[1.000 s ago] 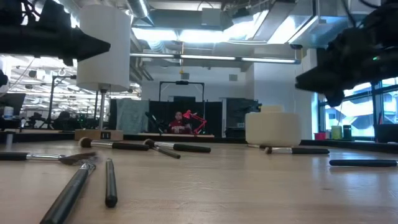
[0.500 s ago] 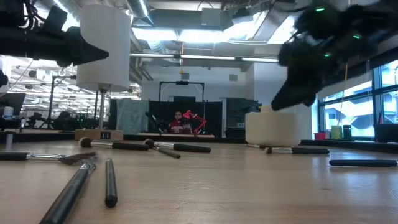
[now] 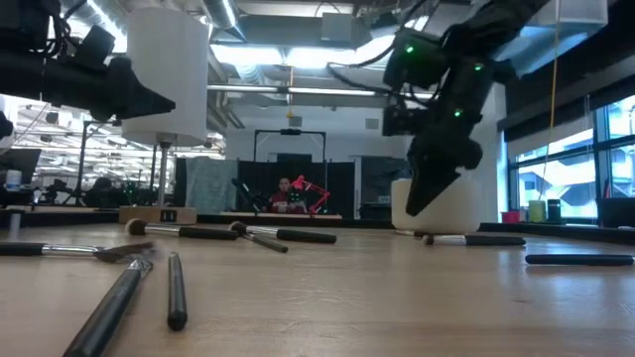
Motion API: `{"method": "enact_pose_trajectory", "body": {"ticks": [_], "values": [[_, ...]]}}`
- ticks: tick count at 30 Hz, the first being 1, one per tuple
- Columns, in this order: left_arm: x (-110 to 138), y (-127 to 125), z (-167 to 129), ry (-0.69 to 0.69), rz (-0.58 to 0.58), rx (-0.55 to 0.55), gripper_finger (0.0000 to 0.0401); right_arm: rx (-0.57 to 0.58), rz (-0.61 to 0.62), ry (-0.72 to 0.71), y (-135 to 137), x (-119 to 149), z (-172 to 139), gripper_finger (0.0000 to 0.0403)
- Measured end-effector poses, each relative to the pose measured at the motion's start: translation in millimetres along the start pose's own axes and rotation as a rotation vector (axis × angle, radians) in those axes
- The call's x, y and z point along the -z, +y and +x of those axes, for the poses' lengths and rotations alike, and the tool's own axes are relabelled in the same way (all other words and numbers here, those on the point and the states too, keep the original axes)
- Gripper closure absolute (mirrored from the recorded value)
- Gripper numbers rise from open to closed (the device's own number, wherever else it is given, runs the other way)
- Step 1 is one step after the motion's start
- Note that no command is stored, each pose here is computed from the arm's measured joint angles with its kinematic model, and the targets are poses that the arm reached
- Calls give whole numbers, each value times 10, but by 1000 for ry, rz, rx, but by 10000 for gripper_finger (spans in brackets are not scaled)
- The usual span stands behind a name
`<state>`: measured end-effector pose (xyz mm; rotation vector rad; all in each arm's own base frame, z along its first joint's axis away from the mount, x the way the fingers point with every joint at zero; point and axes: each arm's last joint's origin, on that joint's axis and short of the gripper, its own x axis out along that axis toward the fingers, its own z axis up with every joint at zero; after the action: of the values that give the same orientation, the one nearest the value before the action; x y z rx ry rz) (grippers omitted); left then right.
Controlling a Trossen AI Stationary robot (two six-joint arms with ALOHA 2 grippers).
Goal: Sort items
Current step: Put the foundation brush into the pen organizer
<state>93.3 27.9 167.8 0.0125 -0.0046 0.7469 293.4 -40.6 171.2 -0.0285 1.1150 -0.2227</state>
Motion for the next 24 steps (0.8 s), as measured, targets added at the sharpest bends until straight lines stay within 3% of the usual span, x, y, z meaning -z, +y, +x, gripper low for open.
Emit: {"method": "enact_pose_trajectory", "body": {"ticks": [10,14,24], "values": [[127,-72,69,130,-47,36,306,9,-36,147,-131,85,110,280],[164,-105,77,168,-71,66,306,-76,-39,143,-125,80,129,280],[117,-101,86,119,-78,4,306,-106,-20,224,-85,144,368,282]]}}
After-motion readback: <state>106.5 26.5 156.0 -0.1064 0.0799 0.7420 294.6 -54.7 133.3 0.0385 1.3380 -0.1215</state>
